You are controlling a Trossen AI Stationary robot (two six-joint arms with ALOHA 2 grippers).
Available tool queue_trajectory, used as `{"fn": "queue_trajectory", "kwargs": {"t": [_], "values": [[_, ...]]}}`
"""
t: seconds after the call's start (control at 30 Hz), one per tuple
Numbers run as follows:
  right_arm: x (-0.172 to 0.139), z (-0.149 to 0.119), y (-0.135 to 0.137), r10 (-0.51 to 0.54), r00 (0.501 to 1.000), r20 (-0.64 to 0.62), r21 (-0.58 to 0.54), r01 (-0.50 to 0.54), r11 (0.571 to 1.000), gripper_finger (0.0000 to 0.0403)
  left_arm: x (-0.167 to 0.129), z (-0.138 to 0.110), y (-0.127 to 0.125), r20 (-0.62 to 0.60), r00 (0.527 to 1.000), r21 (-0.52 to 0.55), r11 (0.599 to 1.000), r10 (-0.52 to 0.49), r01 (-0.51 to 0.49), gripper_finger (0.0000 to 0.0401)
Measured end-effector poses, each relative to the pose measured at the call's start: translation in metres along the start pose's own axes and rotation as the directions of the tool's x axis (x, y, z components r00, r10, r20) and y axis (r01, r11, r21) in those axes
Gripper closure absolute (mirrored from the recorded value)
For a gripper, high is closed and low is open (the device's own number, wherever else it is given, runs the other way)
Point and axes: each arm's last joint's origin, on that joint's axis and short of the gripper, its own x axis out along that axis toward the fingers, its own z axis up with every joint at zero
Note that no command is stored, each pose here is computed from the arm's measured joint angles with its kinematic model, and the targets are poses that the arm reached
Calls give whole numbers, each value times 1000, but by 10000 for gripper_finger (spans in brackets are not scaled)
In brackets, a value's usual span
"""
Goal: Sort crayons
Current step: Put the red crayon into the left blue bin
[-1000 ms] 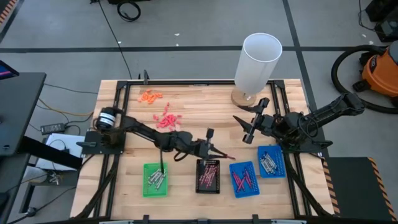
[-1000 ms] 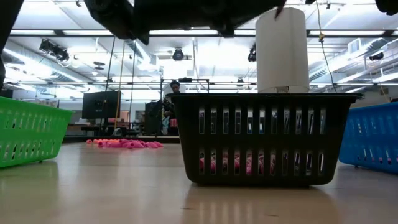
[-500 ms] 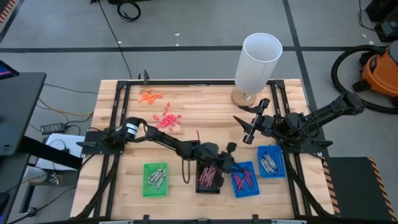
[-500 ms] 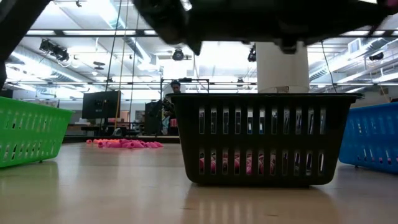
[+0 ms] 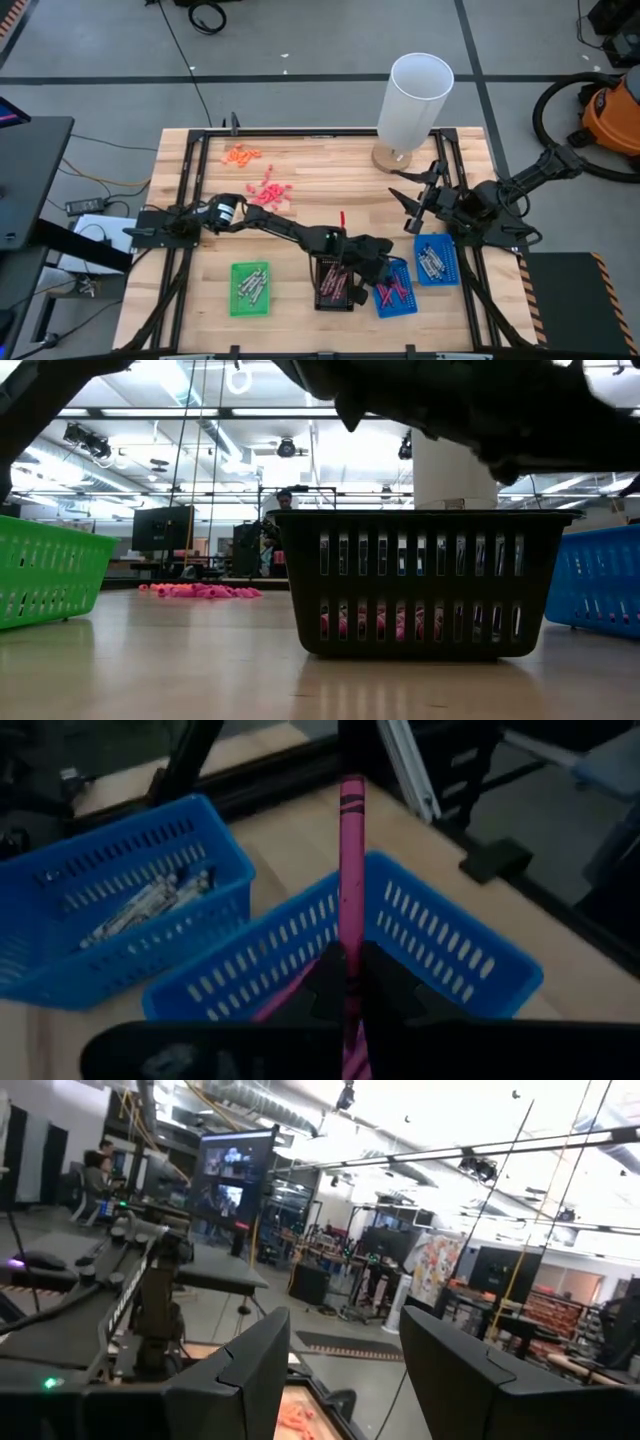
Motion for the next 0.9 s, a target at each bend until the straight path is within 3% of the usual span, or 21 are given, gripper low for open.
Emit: {"fn": "queue_trajectory", "kwargs": {"t": [0.37, 0.67, 0.9], "values": [[-1, 1, 1, 6, 1000, 7, 10, -6, 1000, 203, -1, -14, 7, -105, 994, -91, 996, -14, 4, 387], [-1, 1, 1, 7, 1000, 6, 9, -7, 1000, 203, -1, -17, 6, -135, 991, -20, 1000, -15, 12, 385], [-2, 1, 2, 17, 1000, 6, 7, -17, 1000, 203, -1, -17, 6, -137, 990, 5, 1000, -14, 15, 332]]}}
